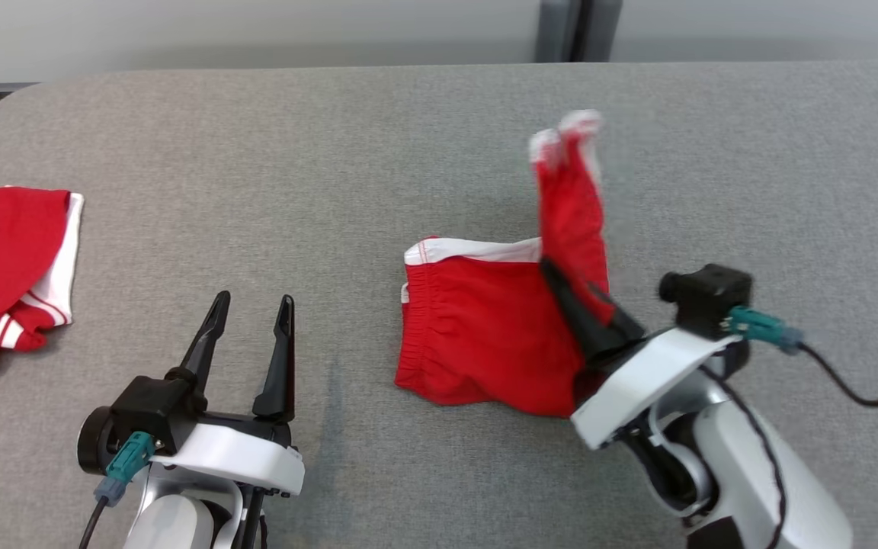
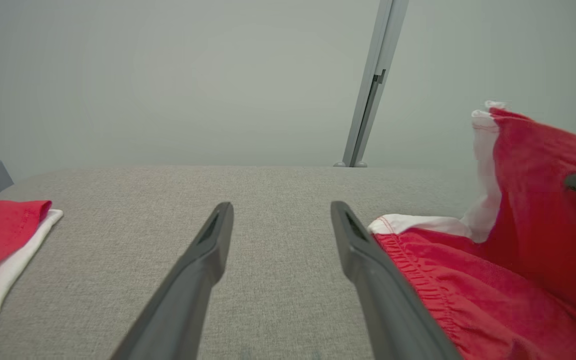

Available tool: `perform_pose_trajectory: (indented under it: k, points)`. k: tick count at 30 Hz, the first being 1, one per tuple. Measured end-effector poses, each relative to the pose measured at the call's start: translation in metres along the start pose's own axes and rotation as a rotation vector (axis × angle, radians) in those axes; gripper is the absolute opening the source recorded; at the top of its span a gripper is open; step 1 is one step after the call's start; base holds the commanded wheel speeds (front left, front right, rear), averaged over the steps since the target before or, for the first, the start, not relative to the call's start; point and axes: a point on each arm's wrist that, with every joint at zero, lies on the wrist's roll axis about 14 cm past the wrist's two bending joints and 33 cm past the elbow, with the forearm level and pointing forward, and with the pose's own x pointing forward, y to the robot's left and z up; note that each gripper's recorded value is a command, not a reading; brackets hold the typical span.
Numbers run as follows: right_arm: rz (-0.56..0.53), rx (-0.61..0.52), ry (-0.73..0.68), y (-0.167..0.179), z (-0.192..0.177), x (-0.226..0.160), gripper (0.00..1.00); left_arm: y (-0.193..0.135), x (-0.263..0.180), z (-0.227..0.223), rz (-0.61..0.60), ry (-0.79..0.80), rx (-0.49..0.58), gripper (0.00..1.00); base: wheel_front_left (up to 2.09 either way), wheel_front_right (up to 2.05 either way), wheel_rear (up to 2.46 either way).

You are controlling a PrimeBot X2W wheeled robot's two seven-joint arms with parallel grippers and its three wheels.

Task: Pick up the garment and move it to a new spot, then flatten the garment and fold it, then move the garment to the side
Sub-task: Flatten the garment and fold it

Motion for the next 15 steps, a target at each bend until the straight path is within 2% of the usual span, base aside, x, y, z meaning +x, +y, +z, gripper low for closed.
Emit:
perform_pose_trajectory:
  k: [3, 13, 14, 15]
  points:
    - [0.067, 0.055, 0.078, 0.026, -0.026, 0.008, 0.0, 0.004, -0.004, 0.0, 0.015, 0.001, -0.004, 1.0, 0.0, 0.0, 0.0]
    - [0.152, 0.125, 0.216, 0.056, -0.078, 0.013, 0.0, 0.012, -0.007, -0.008, 0.044, 0.017, -0.01, 1.0, 0.0, 0.0, 0.0]
    - [0.156, 0.125, 0.215, 0.057, -0.079, 0.014, 0.3, 0.012, -0.007, -0.008, 0.044, 0.018, -0.01, 1.0, 0.0, 0.0, 0.0]
    - [0.163, 0.12, 0.211, 0.058, -0.079, 0.015, 0.69, 0.011, -0.007, -0.008, 0.043, 0.019, -0.011, 1.0, 0.0, 0.0, 0.0]
